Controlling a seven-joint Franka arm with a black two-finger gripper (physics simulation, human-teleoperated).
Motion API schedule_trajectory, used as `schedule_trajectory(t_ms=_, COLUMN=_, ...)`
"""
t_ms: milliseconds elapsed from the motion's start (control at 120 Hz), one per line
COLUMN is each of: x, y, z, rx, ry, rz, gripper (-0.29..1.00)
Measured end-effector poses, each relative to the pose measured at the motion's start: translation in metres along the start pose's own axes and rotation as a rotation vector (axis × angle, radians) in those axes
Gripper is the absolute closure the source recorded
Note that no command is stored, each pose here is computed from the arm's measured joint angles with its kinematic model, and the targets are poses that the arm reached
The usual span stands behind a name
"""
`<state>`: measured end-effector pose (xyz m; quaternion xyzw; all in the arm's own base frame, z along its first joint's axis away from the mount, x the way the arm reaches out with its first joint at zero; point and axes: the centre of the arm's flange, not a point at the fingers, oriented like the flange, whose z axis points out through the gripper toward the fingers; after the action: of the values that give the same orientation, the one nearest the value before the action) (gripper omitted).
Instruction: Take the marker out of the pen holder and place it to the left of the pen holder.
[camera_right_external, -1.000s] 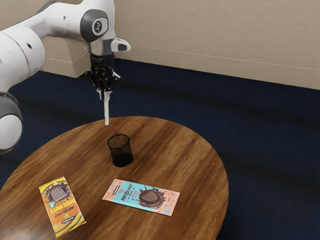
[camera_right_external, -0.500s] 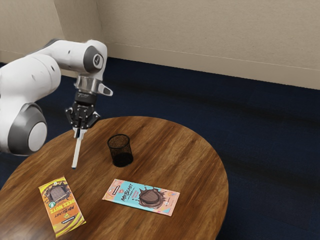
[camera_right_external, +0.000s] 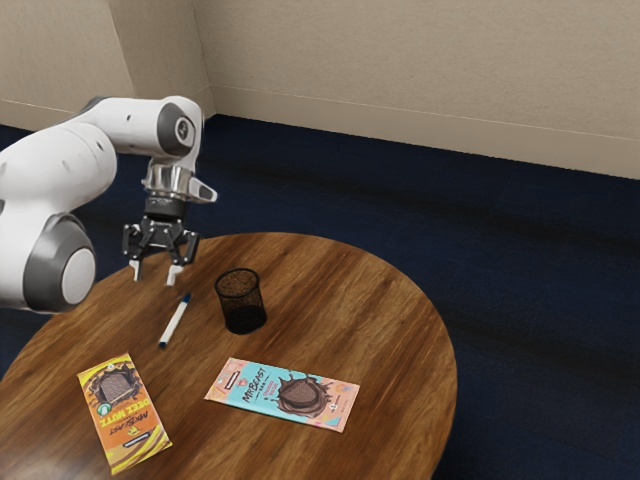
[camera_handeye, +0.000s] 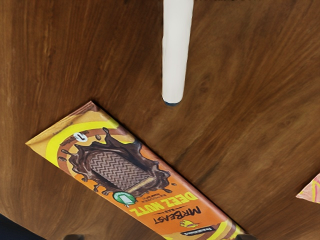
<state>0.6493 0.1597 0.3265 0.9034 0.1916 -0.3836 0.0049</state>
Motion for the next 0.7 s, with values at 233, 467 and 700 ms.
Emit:
schedule_trajectory(t_ms=233, x=-0.105, y=0.009, z=-0.087, rx=-0.086, ry=0.261, rz=0.089, gripper=0.1)
schedule_trajectory(t_ms=467, x=-0.261, y=0.037, z=-0.093, rx=-0.036, ry=0.565, rz=0.201, gripper=0.03)
schedule_trajectory(t_ms=700, x=-0.268, y=0.036, z=-0.108, rx=-0.026, ry=0.672, rz=0.205, gripper=0.01)
